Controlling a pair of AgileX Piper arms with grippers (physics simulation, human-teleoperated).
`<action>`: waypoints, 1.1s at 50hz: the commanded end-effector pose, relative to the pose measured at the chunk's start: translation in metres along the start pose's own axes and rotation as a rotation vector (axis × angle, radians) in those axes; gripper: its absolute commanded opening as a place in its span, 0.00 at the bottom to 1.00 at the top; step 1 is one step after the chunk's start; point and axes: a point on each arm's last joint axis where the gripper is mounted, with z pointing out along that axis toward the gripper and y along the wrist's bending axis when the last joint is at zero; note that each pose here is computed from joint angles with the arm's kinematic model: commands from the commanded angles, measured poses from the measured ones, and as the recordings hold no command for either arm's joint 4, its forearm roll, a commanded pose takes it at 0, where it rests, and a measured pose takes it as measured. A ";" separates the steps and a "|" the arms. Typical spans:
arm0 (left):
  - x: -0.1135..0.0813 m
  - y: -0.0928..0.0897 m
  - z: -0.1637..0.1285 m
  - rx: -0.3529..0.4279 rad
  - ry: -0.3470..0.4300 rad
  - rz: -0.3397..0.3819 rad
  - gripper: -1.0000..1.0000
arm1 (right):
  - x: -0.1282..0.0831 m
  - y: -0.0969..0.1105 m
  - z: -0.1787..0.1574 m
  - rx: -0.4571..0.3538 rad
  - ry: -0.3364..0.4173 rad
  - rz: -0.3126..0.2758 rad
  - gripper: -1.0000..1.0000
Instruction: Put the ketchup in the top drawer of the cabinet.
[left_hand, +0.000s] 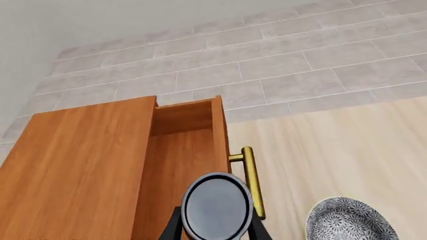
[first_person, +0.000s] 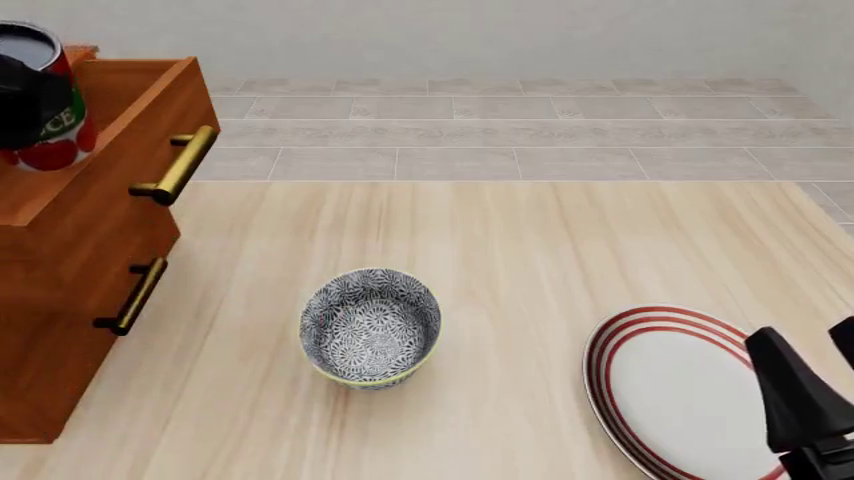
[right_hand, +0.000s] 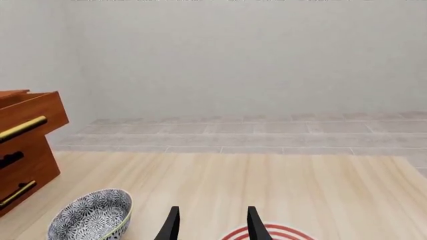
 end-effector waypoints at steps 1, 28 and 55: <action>0.004 0.005 0.007 -0.025 0.009 0.023 0.00 | -0.006 0.001 -0.001 0.000 -0.008 -0.004 1.00; -0.001 0.018 0.017 -0.081 0.027 -0.039 0.00 | 0.005 0.001 0.001 -0.028 0.006 0.002 1.00; 0.017 0.029 0.035 -0.128 0.074 0.005 0.00 | 0.008 0.001 0.004 -0.031 0.022 0.001 1.00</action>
